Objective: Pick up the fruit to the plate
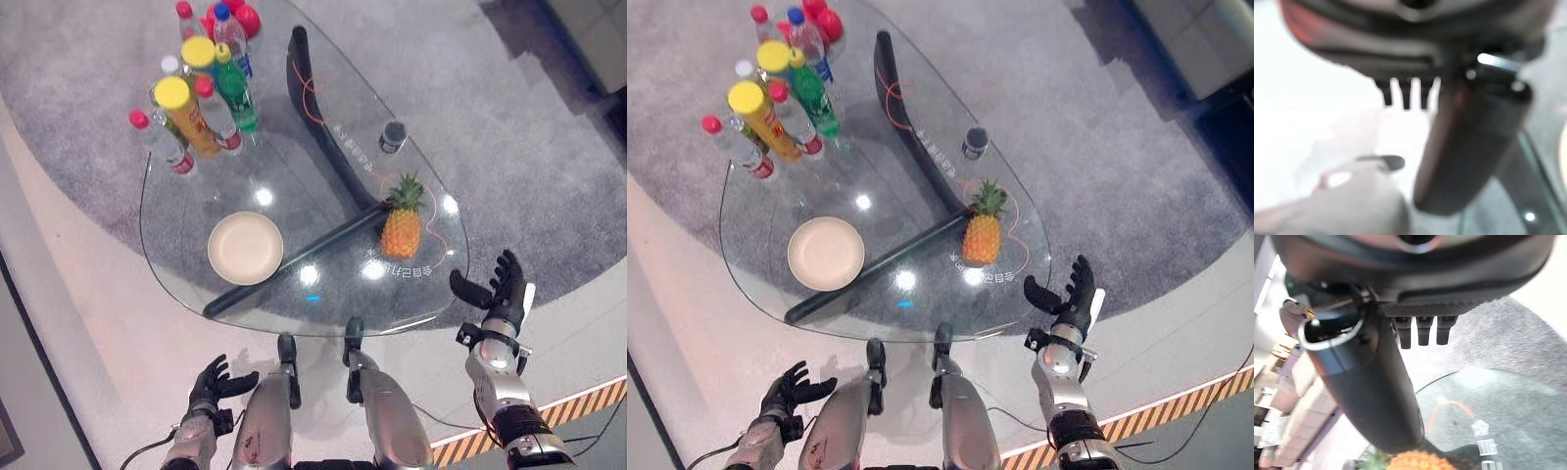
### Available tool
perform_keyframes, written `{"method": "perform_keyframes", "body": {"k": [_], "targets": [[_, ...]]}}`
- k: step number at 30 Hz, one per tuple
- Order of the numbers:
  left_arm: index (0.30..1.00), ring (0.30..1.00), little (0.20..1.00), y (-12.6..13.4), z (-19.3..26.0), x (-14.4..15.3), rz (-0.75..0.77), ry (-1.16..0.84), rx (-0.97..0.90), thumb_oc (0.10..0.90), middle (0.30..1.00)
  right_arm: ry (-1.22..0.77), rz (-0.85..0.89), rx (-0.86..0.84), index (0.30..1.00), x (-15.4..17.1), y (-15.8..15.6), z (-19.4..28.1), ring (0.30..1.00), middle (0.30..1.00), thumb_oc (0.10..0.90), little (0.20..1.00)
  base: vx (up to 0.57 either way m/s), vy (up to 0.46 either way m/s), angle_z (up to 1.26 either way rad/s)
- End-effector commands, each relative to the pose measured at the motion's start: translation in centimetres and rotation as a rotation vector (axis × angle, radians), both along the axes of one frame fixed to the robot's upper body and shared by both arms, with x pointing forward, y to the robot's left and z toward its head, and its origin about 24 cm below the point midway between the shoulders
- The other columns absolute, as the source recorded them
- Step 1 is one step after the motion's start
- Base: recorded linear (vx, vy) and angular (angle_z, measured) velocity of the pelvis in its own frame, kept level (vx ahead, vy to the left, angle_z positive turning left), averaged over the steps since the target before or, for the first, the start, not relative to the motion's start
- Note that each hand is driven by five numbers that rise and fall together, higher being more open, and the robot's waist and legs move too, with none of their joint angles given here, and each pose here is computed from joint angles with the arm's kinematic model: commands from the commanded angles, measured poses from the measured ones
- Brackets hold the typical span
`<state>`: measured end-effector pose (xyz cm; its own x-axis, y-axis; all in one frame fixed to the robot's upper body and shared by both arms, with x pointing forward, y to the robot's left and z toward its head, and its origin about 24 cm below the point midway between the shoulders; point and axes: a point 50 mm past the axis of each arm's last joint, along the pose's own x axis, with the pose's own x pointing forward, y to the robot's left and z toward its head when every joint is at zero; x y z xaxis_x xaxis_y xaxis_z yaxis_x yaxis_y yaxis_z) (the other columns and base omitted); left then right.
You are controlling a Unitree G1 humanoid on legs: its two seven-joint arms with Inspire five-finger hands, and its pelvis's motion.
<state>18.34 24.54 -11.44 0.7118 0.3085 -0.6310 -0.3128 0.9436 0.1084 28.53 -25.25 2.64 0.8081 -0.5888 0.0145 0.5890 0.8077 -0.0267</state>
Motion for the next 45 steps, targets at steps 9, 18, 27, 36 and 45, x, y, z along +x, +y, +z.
{"method": "perform_keyframes", "body": {"k": [9, 18, 27, 36, 45], "targets": [[0.9, 0.9, 0.9, -0.8, 0.9, 0.6, 0.02, -0.08, 0.007, 0.8, 0.9, -0.498, -0.046, -0.101, 0.9, 2.9, -0.9, 13.2, 0.9, 0.9, 0.8, 0.9, 0.0, 0.016, 0.0], [0.9, 0.9, 0.9, -2.6, 1.6, 2.0, -0.007, -0.119, -0.012, 0.8, 0.9, -0.556, 0.014, -0.079, 0.9, 4.7, 1.3, 16.4, 0.9, 0.9, 0.8, 0.9, 0.01, 0.028, 0.02], [0.9, 0.9, 0.9, -3.9, 2.0, 2.7, -0.018, -0.151, -0.05, 0.8, 0.9, -0.462, -0.045, -0.075, 0.9, 6.2, 2.1, 16.6, 0.9, 0.9, 0.8, 0.9, 0.0, 0.037, 0.06], [0.9, 0.9, 0.9, -4.1, 2.2, 2.9, -0.024, -0.176, -0.071, 0.8, 0.9, -0.286, -0.198, -0.025, 0.9, 6.9, 0.7, 14.1, 0.9, 0.9, 0.8, 0.9, -0.01, 0.029, 0.06], [0.9, 0.9, 0.9, -4.3, 2.5, 3.4, -0.029, -0.194, -0.091, 0.8, 0.9, -0.212, -0.268, -0.059, 0.9, 7.4, 0.7, 14.1, 0.9, 0.9, 0.8, 0.9, 0.0, 0.008, 0.0]]}}
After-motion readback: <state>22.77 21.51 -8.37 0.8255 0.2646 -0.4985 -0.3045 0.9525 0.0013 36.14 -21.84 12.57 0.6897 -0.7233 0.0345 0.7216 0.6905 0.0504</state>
